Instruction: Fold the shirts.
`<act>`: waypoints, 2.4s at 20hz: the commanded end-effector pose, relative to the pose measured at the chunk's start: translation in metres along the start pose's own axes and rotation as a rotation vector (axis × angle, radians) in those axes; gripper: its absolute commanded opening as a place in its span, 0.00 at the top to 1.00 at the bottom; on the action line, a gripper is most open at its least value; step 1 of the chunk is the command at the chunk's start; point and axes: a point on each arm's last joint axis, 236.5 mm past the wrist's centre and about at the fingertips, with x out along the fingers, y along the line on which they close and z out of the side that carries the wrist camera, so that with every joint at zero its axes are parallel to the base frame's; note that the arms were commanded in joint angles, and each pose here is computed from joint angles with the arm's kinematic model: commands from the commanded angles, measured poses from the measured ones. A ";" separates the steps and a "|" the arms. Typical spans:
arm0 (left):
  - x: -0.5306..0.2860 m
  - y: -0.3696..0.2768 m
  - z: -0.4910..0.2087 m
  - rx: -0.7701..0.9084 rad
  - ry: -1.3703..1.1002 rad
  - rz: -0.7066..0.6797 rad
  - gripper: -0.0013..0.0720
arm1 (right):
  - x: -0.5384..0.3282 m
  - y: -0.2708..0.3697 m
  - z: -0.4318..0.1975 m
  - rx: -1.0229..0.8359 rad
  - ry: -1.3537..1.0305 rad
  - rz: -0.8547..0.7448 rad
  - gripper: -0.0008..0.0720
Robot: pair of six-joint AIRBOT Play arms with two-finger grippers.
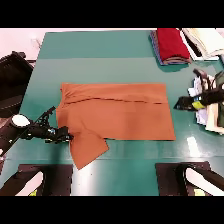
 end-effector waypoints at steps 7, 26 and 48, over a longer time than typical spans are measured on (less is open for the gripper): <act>-0.021 -0.009 0.016 0.091 -0.071 0.021 0.95 | 0.076 -0.032 -0.124 0.323 0.298 0.142 0.34; -0.078 -0.029 -0.018 0.197 -0.136 0.084 0.95 | -0.028 -0.024 -0.076 -0.082 -0.009 -0.149 0.97; -0.072 -0.061 0.236 0.238 -0.348 0.025 0.37 | 0.025 -0.001 0.140 -0.011 -0.076 0.133 0.37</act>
